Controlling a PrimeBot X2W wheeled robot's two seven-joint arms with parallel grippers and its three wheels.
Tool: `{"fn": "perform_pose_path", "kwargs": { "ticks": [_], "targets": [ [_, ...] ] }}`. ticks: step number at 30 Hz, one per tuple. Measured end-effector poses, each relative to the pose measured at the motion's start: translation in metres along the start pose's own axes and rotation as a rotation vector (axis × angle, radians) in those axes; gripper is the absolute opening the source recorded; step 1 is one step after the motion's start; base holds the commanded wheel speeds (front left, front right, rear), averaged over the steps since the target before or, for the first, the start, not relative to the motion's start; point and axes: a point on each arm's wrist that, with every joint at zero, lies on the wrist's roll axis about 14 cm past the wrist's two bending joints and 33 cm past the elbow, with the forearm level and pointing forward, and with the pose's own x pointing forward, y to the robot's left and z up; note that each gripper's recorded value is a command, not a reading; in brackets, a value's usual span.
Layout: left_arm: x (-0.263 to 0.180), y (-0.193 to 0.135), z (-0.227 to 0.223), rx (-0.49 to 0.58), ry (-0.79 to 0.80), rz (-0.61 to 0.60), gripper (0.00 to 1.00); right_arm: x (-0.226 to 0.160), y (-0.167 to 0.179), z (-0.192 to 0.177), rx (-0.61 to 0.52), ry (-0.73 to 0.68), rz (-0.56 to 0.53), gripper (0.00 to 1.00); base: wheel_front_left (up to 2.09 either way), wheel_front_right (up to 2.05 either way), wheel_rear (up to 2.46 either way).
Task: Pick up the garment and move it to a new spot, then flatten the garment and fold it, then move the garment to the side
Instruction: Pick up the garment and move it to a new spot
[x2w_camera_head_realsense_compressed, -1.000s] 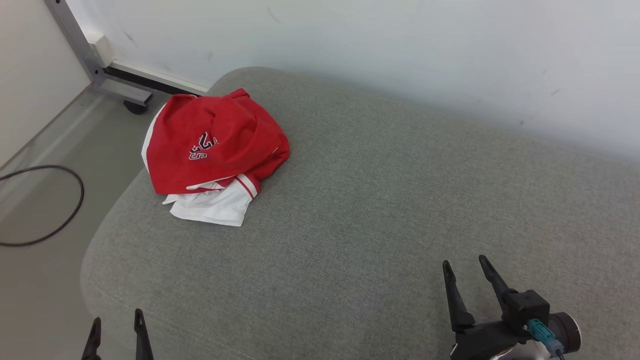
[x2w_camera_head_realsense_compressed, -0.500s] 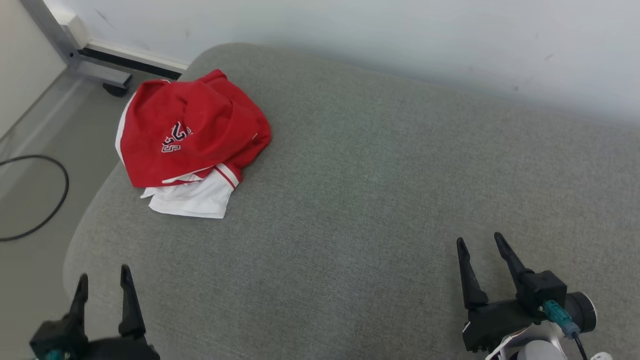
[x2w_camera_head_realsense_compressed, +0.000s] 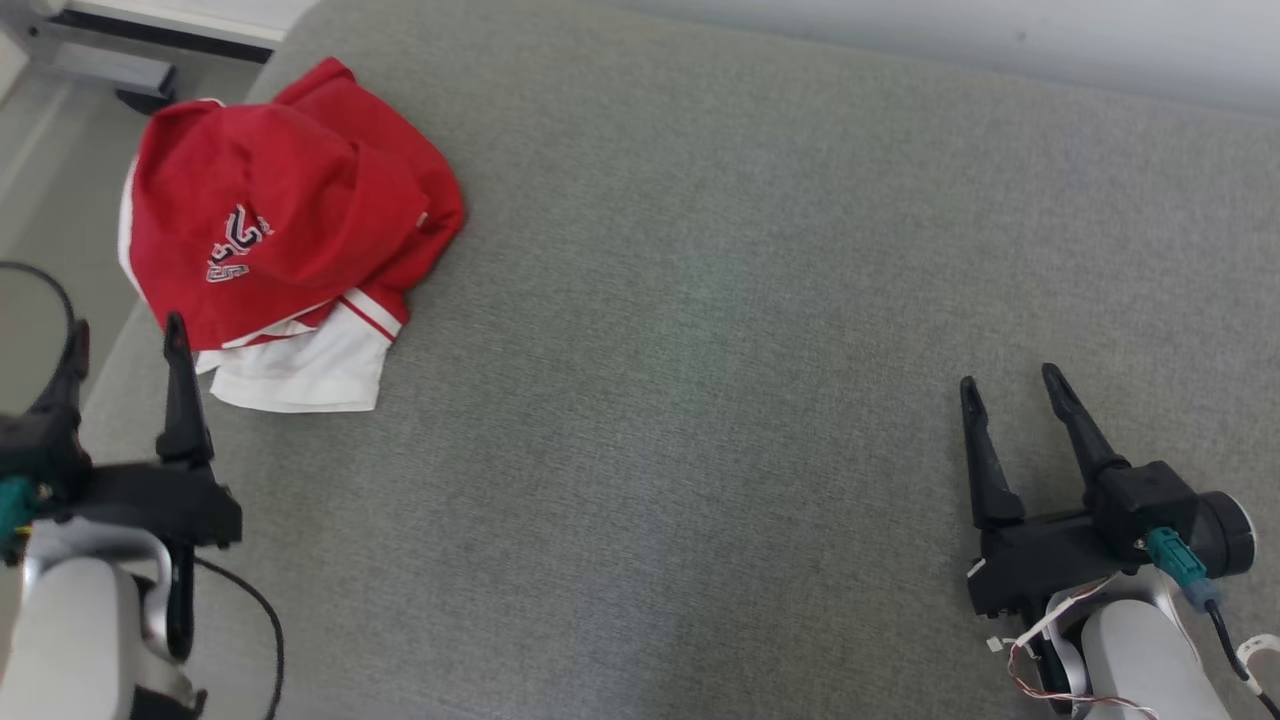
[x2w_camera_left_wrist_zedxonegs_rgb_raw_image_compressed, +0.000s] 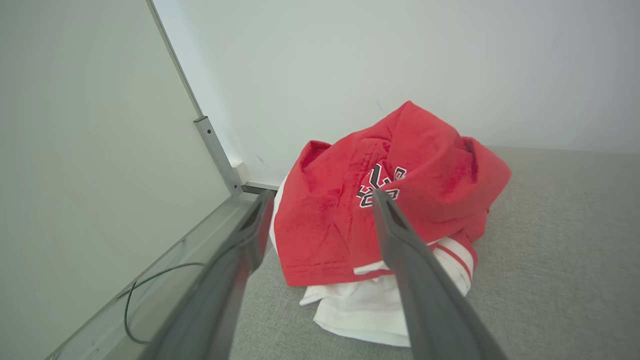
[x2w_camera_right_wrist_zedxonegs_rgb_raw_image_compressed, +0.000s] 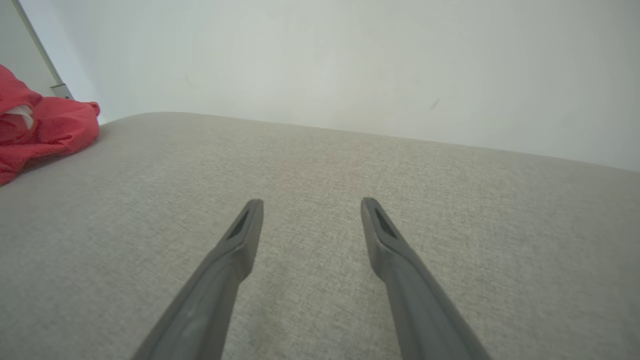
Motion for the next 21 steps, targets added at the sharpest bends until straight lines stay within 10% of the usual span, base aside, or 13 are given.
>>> {"fn": "perform_pose_path", "kwargs": {
  "ticks": [21],
  "targets": [
    [0.09,-0.077,-0.053,0.05,0.227,-0.237,1.0,0.0,-0.053,-0.035,-0.038,0.06,-0.095,1.0,0.0,0.0,0.0]
  ]
}}
